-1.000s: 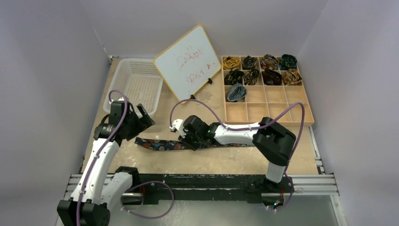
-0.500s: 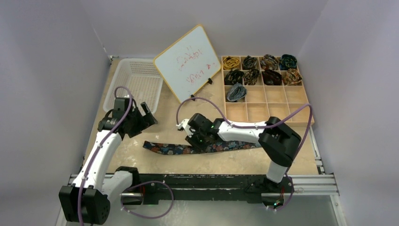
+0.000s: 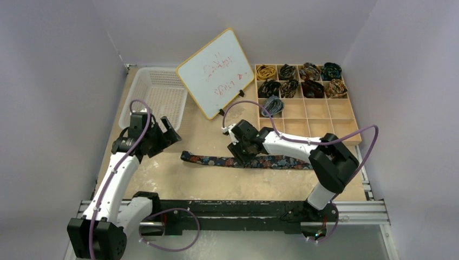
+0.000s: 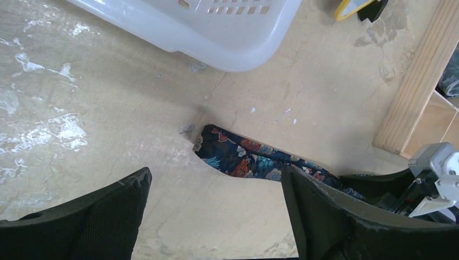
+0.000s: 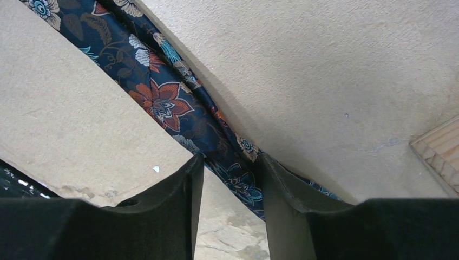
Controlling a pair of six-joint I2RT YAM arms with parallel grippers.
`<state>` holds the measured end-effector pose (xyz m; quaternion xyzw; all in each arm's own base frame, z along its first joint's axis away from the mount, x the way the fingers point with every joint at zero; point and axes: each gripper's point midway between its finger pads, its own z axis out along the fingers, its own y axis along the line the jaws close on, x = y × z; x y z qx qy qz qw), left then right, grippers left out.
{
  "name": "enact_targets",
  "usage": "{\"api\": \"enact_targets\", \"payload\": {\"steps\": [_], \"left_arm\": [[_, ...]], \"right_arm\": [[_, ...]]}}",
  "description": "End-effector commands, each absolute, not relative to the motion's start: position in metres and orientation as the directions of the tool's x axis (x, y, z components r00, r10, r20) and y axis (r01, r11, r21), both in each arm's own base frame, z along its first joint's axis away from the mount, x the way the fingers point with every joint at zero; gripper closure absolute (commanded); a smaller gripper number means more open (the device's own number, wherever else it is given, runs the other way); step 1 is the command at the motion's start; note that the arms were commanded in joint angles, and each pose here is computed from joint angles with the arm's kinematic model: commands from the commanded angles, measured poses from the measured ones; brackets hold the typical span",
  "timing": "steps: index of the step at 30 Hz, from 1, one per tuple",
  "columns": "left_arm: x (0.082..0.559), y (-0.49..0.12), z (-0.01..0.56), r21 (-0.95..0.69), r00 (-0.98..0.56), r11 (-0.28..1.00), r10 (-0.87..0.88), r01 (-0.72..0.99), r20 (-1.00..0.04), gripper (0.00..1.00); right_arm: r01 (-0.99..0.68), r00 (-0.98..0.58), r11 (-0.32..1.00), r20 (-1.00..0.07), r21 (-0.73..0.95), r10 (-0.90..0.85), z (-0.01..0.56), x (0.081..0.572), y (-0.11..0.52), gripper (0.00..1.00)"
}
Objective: Roll the ties
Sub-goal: Flatten out the tie at the center of the board.
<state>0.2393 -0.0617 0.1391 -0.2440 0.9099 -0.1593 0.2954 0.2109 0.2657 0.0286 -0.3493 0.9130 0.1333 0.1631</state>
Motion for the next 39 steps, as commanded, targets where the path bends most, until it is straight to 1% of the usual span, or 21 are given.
{"api": "enact_targets", "payload": {"steps": [1, 3, 4, 5, 6, 7, 8, 9, 11, 13, 15, 17, 21, 25, 27, 32, 35, 36, 39], "left_arm": [[0.248, -0.063, 0.138, -0.473, -0.671, 0.803, -0.577, -0.361, -0.466, 0.11], [0.249, -0.065, 0.134, -0.485, -0.670, 0.797, -0.582, -0.360, -0.461, 0.11], [0.250, -0.065, 0.132, -0.485, -0.669, 0.796, -0.584, -0.362, -0.459, 0.11], [0.250, -0.065, 0.129, -0.484, -0.671, 0.797, -0.583, -0.362, -0.458, 0.11], [0.250, -0.065, 0.127, -0.484, -0.673, 0.797, -0.583, -0.362, -0.456, 0.11], [0.250, -0.065, 0.123, -0.483, -0.674, 0.797, -0.583, -0.363, -0.454, 0.11], [0.250, -0.066, 0.121, -0.483, -0.677, 0.796, -0.583, -0.364, -0.450, 0.11], [0.249, -0.066, 0.119, -0.484, -0.678, 0.795, -0.584, -0.366, -0.446, 0.11], [0.247, -0.065, 0.112, -0.478, -0.680, 0.794, -0.586, -0.375, -0.441, 0.11], [0.243, -0.062, 0.106, -0.468, -0.670, 0.789, -0.599, -0.399, -0.438, 0.11], [0.239, -0.058, 0.102, -0.465, -0.648, 0.767, -0.631, -0.441, -0.426, 0.11], [0.233, -0.058, 0.099, -0.477, -0.621, 0.732, -0.673, -0.486, -0.401, 0.11], [0.221, -0.055, 0.097, -0.500, -0.565, 0.668, -0.740, -0.551, -0.366, 0.11], [0.215, -0.055, 0.101, -0.532, -0.521, 0.627, -0.776, -0.570, -0.355, 0.11], [0.216, -0.056, 0.103, -0.541, -0.521, 0.626, -0.775, -0.562, -0.357, 0.11], [0.216, -0.056, 0.105, -0.530, -0.534, 0.638, -0.765, -0.559, -0.359, 0.12], [0.218, -0.056, 0.107, -0.528, -0.538, 0.642, -0.762, -0.556, -0.361, 0.12], [0.219, -0.056, 0.108, -0.528, -0.537, 0.643, -0.761, -0.555, -0.363, 0.12], [0.218, -0.054, 0.106, -0.520, -0.534, 0.646, -0.760, -0.558, -0.371, 0.12]], "right_arm": [[-0.676, -0.680, 0.734, -0.439, 0.067, -0.587, 0.051, 0.225, 0.266, 0.52], [-0.679, -0.641, 0.732, -0.529, 0.054, -0.556, 0.068, 0.240, 0.276, 0.49], [-0.690, -0.623, 0.719, -0.570, 0.078, -0.536, 0.078, 0.242, 0.286, 0.47], [-0.699, -0.605, 0.708, -0.611, 0.101, -0.511, 0.088, 0.245, 0.296, 0.41], [-0.709, -0.585, 0.694, -0.656, 0.128, -0.477, 0.101, 0.248, 0.306, 0.37], [-0.717, -0.566, 0.681, -0.696, 0.151, -0.441, 0.110, 0.252, 0.316, 0.36], [-0.727, -0.552, 0.663, -0.727, 0.179, -0.409, 0.119, 0.252, 0.326, 0.31], [-0.744, -0.530, 0.638, -0.756, 0.197, -0.384, 0.127, 0.251, 0.336, 0.29], [-0.774, -0.477, 0.594, -0.818, 0.218, -0.322, 0.138, 0.249, 0.355, 0.27], [-0.828, -0.421, 0.513, -0.856, 0.227, -0.301, 0.143, 0.234, 0.379, 0.25], [-0.885, -0.342, 0.422, -0.892, 0.199, -0.296, 0.143, 0.216, 0.404, 0.24], [-0.909, -0.294, 0.385, -0.900, 0.160, -0.321, 0.132, 0.211, 0.423, 0.24], [-0.927, -0.249, 0.357, -0.901, 0.115, -0.356, 0.113, 0.221, 0.448, 0.24], [-0.959, -0.192, 0.264, -0.927, 0.107, -0.322, 0.108, 0.216, 0.467, 0.23], [-0.969, -0.160, 0.233, -0.923, 0.079, -0.351, 0.096, 0.217, 0.472, 0.23], [-0.982, -0.144, 0.174, -0.893, 0.075, -0.427, 0.064, 0.214, 0.480, 0.24], [-0.987, -0.147, 0.121, -0.869, 0.101, -0.472, 0.044, 0.204, 0.477, 0.28], [-0.987, -0.152, 0.122, -0.859, 0.105, -0.490, 0.038, 0.203, 0.476, 0.30], [-0.986, -0.144, 0.146, -0.833, 0.077, -0.535, 0.029, 0.211, 0.473, 0.33]]}}
